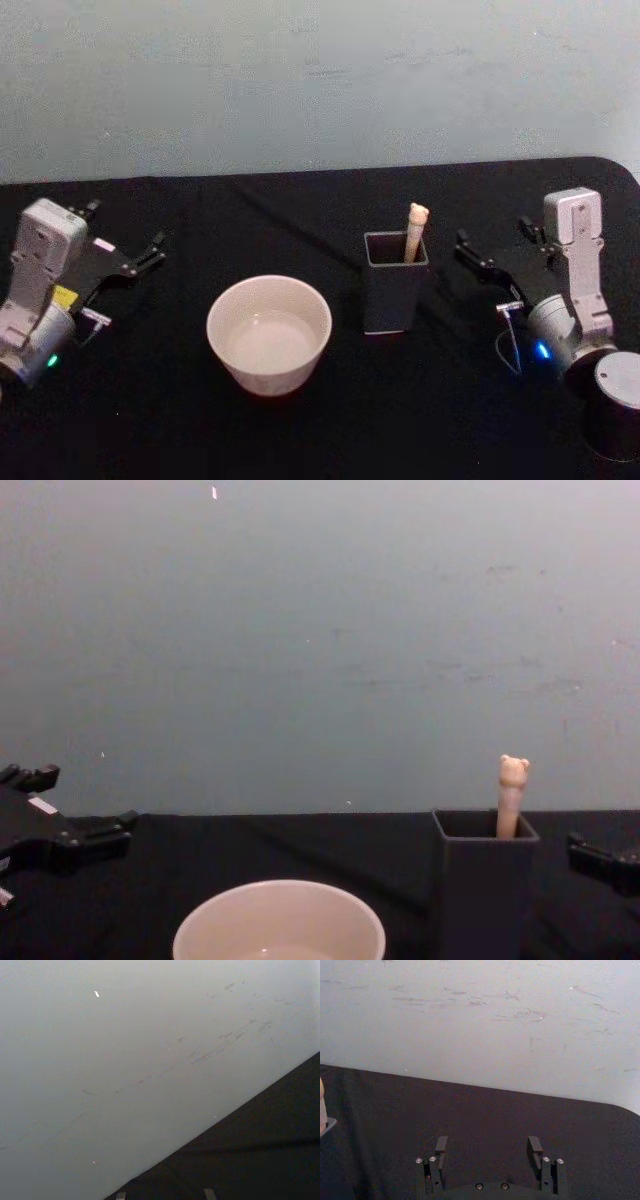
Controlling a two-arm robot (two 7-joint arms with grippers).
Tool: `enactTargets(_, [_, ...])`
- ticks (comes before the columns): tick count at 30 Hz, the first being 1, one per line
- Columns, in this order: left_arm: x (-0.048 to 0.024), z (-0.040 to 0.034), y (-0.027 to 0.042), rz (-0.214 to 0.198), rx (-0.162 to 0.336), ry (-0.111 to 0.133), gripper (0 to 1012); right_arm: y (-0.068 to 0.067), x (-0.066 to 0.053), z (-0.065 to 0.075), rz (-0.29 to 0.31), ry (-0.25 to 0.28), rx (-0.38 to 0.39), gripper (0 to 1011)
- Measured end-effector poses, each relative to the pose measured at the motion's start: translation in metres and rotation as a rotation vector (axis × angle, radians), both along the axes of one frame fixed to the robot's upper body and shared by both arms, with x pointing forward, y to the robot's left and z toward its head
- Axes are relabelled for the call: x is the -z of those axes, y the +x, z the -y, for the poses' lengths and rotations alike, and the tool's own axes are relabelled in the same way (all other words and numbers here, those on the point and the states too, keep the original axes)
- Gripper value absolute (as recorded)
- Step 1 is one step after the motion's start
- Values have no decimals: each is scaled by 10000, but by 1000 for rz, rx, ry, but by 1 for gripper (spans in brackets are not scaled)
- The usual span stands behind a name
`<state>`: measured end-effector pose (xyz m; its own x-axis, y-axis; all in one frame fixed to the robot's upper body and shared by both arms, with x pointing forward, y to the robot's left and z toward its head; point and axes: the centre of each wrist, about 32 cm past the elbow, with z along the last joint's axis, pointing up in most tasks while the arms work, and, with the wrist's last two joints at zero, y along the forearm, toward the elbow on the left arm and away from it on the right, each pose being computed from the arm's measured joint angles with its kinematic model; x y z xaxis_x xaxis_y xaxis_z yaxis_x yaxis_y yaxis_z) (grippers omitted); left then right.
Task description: Pick up the stirring spoon with one hand, stir inside the cup, then place it back in its original position.
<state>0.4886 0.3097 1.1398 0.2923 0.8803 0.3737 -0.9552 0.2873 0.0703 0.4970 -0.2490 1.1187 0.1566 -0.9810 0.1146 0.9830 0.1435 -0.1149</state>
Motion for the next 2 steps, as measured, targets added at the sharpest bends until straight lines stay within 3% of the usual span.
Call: enactTargets(2, [0, 0, 0, 0, 0, 0, 1001, 0, 0, 0, 0, 0, 0, 1002])
